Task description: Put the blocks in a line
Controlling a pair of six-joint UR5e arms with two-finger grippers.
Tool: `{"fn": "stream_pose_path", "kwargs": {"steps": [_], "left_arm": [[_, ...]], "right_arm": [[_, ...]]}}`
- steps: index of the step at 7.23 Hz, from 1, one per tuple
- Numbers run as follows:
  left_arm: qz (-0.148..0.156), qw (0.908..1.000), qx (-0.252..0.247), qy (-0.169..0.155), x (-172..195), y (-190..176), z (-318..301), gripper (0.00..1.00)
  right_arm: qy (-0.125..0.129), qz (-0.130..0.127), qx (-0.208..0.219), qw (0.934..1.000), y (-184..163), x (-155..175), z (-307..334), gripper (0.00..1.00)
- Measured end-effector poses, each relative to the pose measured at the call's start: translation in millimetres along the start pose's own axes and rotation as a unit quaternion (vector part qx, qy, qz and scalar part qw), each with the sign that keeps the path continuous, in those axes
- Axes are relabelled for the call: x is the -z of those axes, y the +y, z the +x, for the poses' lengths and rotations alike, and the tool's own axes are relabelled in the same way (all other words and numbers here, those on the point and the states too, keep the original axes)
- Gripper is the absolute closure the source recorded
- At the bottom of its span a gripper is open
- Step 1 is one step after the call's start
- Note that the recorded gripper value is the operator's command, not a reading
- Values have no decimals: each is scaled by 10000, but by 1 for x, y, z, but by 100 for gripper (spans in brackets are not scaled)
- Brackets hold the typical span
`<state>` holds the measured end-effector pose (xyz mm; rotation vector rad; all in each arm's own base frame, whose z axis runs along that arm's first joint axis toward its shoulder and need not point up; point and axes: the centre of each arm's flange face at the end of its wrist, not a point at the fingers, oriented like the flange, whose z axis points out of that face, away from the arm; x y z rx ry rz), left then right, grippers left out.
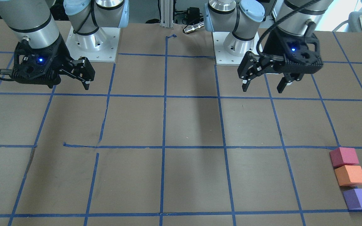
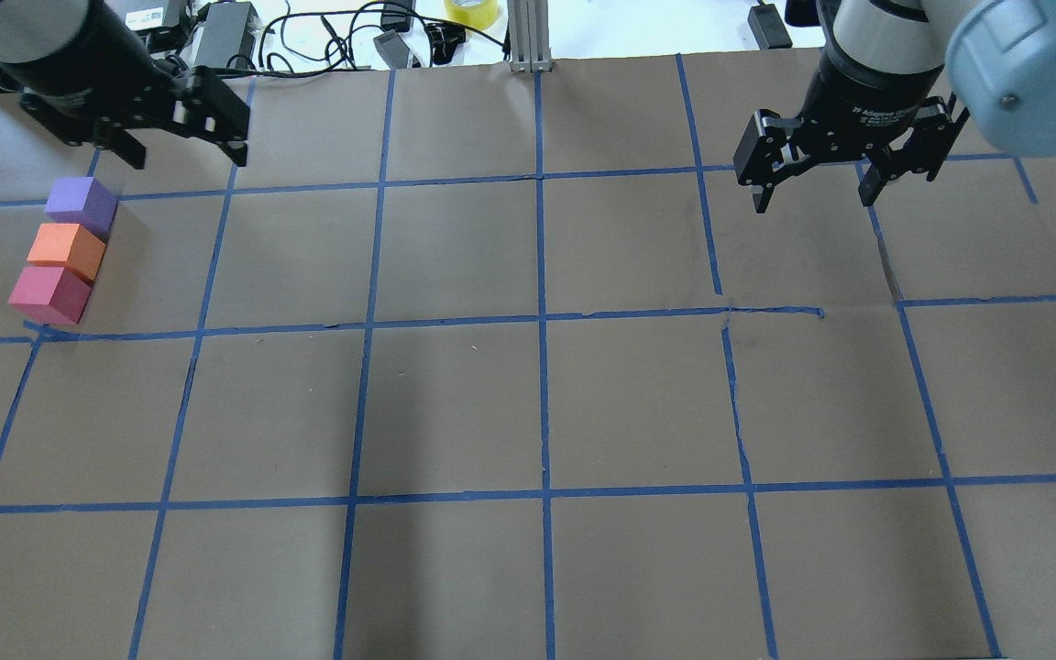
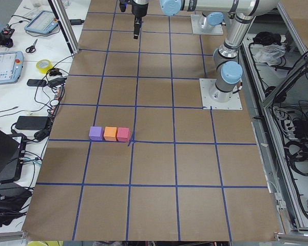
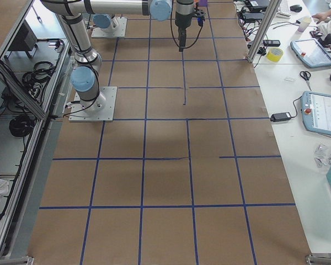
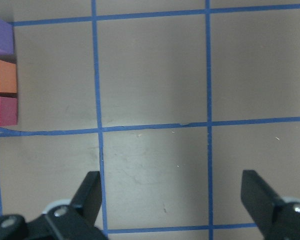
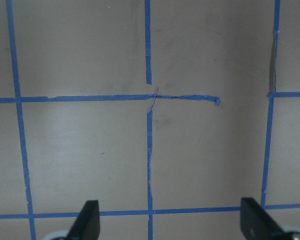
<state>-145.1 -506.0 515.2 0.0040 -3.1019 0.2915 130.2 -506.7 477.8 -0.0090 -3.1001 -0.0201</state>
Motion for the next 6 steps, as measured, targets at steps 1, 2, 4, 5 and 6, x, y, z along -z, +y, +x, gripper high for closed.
{"fn": "stream_pose_path", "kwargs": {"steps": [1, 2, 4, 5, 6], "left_arm": [[93, 10000, 0, 34, -1, 4, 20, 0], [124, 9999, -12, 47, -2, 5, 29, 0], [161, 9999, -33, 49, -1, 7, 34, 0], [166, 9999, -24, 42, 0, 8, 34, 0], [150, 9999, 7, 32, 1, 9, 34, 0]], "right_arm": [[-2, 0, -1, 10000, 0, 0, 0, 0], [-3, 0, -1, 10000, 0, 0, 0, 0], [-1, 0, -1, 10000, 0, 0, 0, 0], [0, 0, -1, 10000, 0, 0, 0, 0], [0, 0, -1, 10000, 0, 0, 0, 0]]}}
